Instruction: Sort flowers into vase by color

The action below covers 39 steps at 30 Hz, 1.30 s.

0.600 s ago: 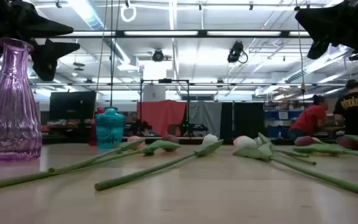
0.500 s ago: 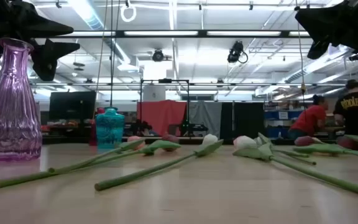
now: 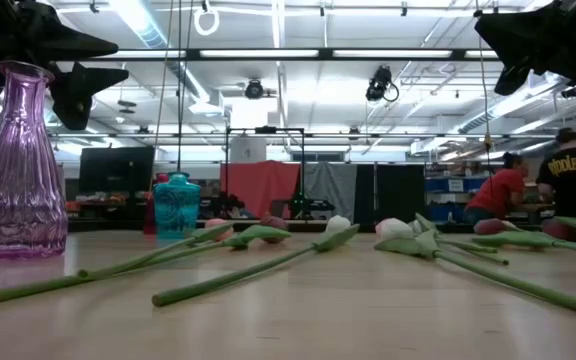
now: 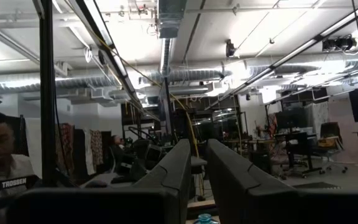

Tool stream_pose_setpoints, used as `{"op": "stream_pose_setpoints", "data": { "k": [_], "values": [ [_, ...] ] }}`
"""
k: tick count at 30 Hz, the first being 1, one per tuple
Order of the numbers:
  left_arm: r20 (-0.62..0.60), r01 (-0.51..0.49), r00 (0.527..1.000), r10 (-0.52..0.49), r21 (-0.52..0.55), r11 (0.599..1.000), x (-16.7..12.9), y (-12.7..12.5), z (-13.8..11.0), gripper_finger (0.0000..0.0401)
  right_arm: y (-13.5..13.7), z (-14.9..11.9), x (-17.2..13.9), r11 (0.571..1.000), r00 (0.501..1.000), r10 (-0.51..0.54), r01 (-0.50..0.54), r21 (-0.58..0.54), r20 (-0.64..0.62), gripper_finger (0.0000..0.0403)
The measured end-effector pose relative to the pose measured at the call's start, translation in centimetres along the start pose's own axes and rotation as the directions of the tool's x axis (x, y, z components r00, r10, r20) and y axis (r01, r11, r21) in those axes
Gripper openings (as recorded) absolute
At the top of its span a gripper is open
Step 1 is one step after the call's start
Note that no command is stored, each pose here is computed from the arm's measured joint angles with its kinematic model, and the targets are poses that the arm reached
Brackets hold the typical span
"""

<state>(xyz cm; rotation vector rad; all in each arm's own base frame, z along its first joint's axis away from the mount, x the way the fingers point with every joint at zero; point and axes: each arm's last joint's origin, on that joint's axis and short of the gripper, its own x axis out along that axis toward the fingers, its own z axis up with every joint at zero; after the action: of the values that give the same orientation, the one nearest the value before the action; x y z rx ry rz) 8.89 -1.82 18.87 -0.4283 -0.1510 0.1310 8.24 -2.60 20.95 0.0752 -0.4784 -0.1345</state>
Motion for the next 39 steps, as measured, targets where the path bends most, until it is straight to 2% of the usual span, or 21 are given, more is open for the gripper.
{"op": "stream_pose_setpoints", "data": {
  "k": [39],
  "values": [
    [0.021, 0.008, 1.000, -0.008, -0.013, 1.000, 0.00, -0.08, 0.22, 0.0182, 0.00, 0.01, 0.00, 1.000, 1.000, 0.000, 0.000, 0.000, 0.000, 0.0067]
  ]
}}
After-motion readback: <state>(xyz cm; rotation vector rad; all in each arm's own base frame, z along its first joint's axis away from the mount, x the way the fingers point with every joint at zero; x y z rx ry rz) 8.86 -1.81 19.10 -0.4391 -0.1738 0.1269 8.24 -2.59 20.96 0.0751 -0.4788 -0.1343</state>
